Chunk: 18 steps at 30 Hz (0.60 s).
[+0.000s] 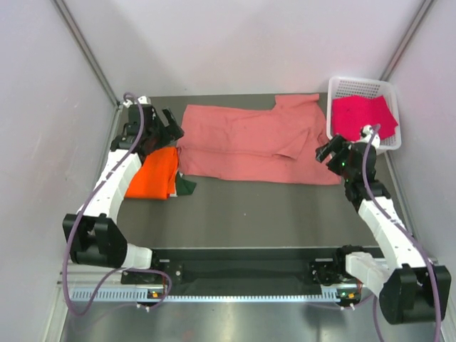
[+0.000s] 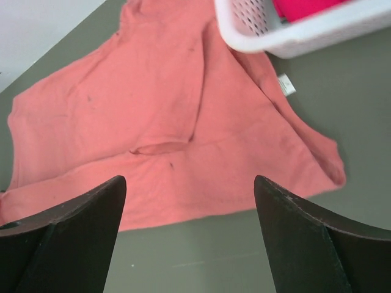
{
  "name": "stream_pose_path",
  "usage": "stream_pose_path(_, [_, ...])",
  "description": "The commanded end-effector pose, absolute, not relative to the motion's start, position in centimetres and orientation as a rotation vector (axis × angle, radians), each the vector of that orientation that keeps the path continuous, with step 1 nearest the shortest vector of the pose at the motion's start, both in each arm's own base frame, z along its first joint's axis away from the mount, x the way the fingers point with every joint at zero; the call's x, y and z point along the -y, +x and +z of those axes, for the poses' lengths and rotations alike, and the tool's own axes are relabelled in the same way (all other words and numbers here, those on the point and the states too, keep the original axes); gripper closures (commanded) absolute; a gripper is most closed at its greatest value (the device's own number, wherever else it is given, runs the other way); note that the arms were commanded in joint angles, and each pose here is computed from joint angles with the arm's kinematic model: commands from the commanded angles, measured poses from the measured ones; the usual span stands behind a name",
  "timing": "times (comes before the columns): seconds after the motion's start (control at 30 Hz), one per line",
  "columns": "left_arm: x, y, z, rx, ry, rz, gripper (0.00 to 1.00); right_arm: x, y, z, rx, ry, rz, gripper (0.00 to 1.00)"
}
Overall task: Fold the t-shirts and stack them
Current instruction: Fold the tshirt
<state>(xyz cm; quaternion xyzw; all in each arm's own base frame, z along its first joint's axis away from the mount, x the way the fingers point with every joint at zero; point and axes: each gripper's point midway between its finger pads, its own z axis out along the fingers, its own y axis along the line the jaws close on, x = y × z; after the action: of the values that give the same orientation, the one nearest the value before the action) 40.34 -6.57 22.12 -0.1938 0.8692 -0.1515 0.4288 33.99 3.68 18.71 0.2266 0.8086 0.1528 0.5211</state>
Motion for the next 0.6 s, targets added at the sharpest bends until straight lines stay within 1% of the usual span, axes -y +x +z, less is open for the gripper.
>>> stream_pose_path(0.0, [4.9,37.9,23.2,-2.179,-0.489,-0.243,0.01,-2.9,33.4,19.3,-1.814,0.617,0.365,0.15])
stream_pose_path(0.07, [5.3,36.8,23.6,-2.161,-0.485,-0.241,0.01,-2.4,32.8,17.9,-1.819,0.651,0.343,0.18])
stream_pose_path(0.1, [6.9,36.2,23.6,-2.166,-0.445,-0.257,0.01,-2.5,32.7,17.4,-1.824,0.653,0.343,0.18])
stream_pose_path(0.13, [7.3,35.7,24.0,-2.141,-0.437,-0.230,0.01,-2.4,32.6,16.8,-1.831,0.654,0.338,0.18])
stream_pose_path(0.17, [8.2,35.4,23.9,-2.135,-0.414,-0.234,0.01,-2.3,32.1,15.2,-1.861,0.669,0.320,0.19])
stream_pose_path(0.2, [10.5,34.8,23.5,-2.138,-0.370,-0.266,0.01,-2.2,32.6,15.7,-1.823,0.658,0.329,0.20])
stream_pose_path(0.3, [13.1,34.2,22.4,-2.127,-0.332,-0.342,0.02,-2.3,32.6,14.3,-1.844,0.652,0.319,0.22])
stream_pose_path(0.4, [14.4,33.6,20.6,-2.156,-0.296,-0.360,0.03,-2.8,32.5,13.4,-1.853,0.609,0.330,0.24])
stream_pose_path(0.57, [14.9,33.4,17.9,-2.193,-0.262,-0.356,0.04,-3.0,31.8,11.5,-1.863,0.573,0.331,0.25])
